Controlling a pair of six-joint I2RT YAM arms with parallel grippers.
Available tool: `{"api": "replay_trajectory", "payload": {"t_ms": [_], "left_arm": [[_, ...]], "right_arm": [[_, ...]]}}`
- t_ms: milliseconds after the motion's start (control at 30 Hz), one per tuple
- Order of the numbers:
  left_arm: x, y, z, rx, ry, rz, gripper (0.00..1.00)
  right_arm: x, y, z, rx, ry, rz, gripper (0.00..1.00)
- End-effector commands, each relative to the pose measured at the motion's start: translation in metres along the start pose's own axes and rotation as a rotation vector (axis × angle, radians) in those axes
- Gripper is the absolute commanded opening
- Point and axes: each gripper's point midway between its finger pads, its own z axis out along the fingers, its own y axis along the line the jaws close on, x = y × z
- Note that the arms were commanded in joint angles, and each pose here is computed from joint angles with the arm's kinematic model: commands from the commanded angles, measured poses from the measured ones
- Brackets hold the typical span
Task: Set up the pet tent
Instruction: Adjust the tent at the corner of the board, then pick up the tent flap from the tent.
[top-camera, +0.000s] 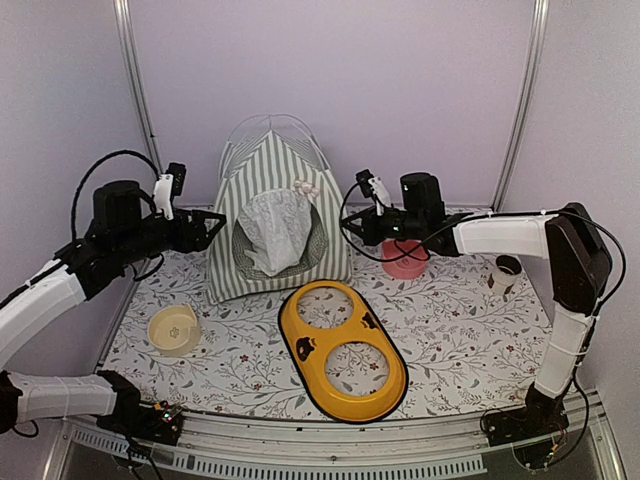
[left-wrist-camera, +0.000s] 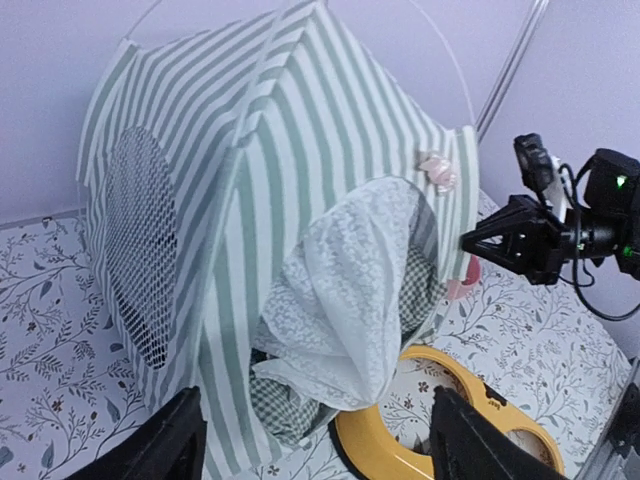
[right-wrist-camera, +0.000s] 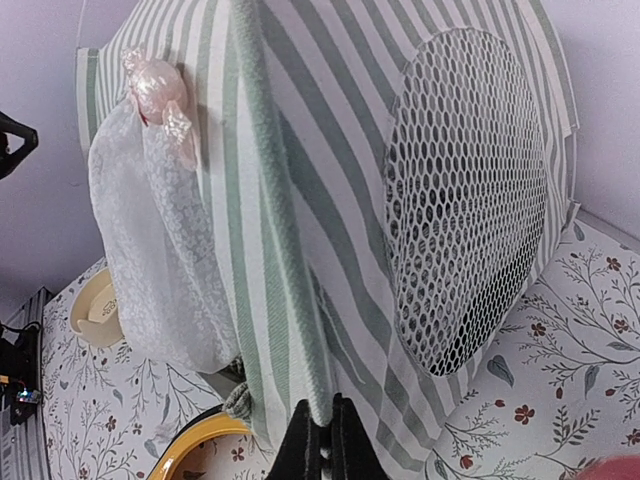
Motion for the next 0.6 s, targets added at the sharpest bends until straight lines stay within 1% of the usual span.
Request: {"api": "replay_trajectory", "payload": {"t_ms": [0,100,233,467,567], "left_arm": [[0.027,-0.022,-0.003,0.005,0.042,0.043,0.78],[0.049,-0.040,0.009,0.011,0.084,0.056,0.79],[0.064,-0.062,0.034,0.022,0.109,0.061,0.80],[0.082,-0.058,0.085,-0.083,0.167,0.038,0.81],[0.092,-0.061,0.101,-0.083,0.187,0.032,0.82]], "right_arm": [[-0.004,0.005,-0.004,0.007,0.002,0.066,0.00],[-0.004,0.006,-0.003,0.005,0.008,0.062,0.00],[-0.001,0.006,-0.003,0.004,0.019,0.062,0.00],[-0.002,0.008,-0.005,0.001,0.023,0.059,0.00],[-0.001,0.007,-0.006,0.004,0.025,0.056,0.00]]}}
